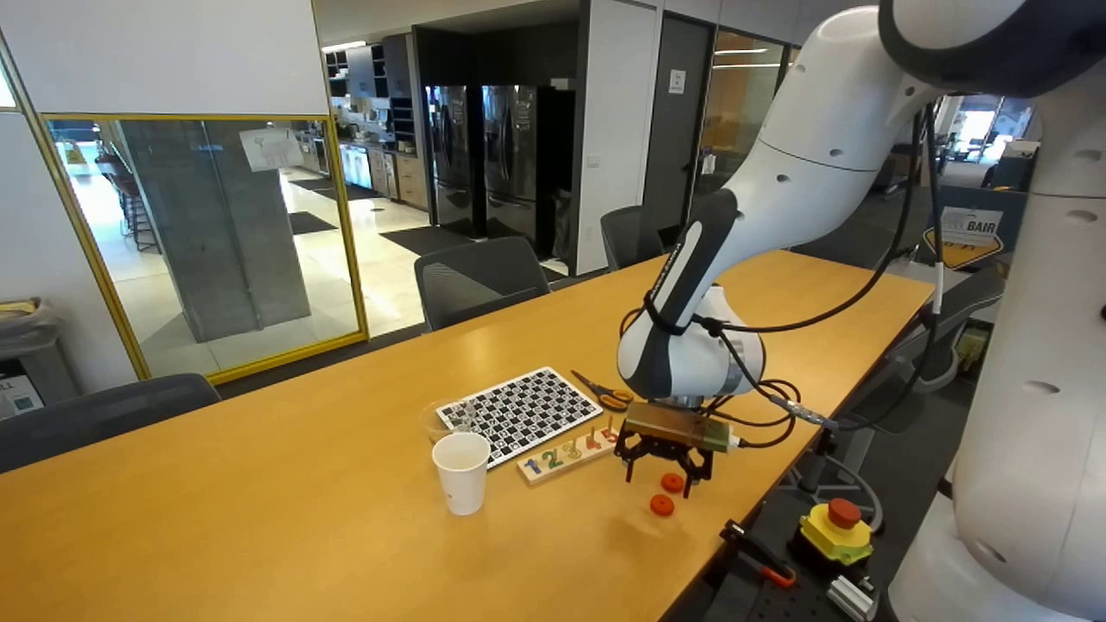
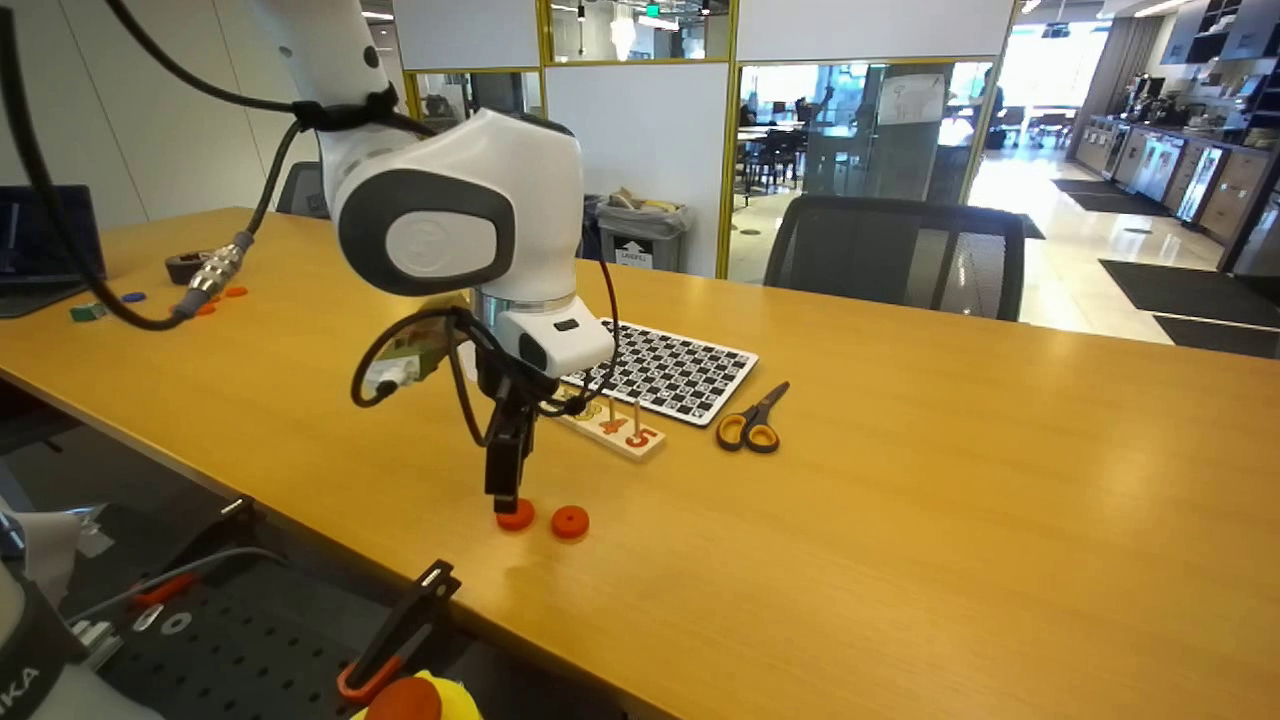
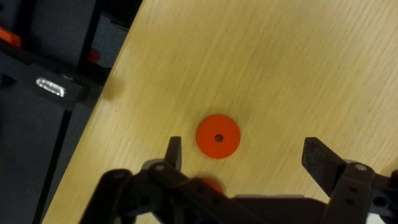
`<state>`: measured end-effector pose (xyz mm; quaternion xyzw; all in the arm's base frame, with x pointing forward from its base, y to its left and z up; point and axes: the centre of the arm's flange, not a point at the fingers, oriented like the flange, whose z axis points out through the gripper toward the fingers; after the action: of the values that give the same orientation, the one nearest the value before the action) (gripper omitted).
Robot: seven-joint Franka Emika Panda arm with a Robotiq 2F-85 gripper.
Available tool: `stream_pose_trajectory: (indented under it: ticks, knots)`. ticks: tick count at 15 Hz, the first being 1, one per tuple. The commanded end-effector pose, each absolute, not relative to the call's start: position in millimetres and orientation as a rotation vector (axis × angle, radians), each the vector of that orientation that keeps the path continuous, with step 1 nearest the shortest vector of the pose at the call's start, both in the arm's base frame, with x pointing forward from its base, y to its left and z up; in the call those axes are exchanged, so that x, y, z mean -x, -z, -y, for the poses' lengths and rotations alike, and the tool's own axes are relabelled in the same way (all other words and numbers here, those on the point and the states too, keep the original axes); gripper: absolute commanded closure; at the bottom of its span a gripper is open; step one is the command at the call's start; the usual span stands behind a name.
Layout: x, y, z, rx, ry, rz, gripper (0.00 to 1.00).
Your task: Put the round yellow blocks in the white cup then put the round orange blocks in the clear cup respectively one at a time
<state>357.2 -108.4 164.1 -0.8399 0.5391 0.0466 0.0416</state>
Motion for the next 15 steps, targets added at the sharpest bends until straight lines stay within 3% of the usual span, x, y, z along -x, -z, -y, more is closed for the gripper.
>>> stream_pose_trajectory:
  ticks: [1,15]
  knots:
    - [-345.9,-145.0,104.1,2.563,-0.143,-1.625,0.0]
    - [-340.9,-124.0,95.3,2.649,-0.045,-1.64,0.0]
